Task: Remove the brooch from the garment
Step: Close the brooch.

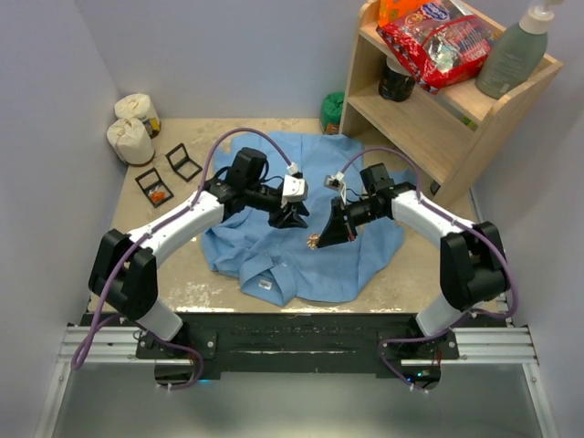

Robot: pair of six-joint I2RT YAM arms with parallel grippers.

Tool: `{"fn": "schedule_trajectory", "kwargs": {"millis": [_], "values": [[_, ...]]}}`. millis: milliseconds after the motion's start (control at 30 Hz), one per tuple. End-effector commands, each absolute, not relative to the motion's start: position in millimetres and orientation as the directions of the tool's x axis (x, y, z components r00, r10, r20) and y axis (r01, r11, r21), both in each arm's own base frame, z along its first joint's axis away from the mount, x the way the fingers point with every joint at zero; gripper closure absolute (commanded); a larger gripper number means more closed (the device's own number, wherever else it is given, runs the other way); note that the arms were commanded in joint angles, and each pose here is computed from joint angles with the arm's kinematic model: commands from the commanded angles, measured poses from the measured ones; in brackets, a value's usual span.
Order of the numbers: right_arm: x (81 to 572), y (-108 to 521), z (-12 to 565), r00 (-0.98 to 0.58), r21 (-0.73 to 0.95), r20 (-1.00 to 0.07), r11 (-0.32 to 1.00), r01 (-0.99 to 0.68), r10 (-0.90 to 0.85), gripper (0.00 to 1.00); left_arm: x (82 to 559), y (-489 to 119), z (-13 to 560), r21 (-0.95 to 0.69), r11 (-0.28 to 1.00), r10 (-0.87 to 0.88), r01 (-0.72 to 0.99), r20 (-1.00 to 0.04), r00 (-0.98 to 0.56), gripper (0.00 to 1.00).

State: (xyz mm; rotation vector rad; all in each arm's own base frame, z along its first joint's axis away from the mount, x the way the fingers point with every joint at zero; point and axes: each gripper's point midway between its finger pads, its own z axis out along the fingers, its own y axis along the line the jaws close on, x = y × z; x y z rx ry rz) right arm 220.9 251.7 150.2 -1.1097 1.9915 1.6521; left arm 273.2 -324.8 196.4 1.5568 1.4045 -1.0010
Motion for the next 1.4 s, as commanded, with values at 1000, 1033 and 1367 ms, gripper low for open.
{"fn": "schedule_trajectory", "kwargs": {"millis": [1000, 1033, 1367], "values": [[249, 248, 167, -0.602, 0.582, -0.747, 0.159, -0.797, -0.283, 1.00, 239, -336, 208, -0.100, -0.154, 0.283, 0.983, -0.958, -0.054, 0.53], [249, 248, 168, -0.602, 0.582, -0.747, 0.159, -0.797, -0.283, 1.00, 241, -334, 213, -0.103, -0.149, 0.271, 0.984, -0.961, -0.060, 0.53], [247, 248, 176, -0.581, 0.563, -0.766, 0.149, -0.813, -0.275, 1.00, 256, -323, 206, -0.141, -0.091, 0.275, 0.986, -0.955, -0.111, 0.41]]}}
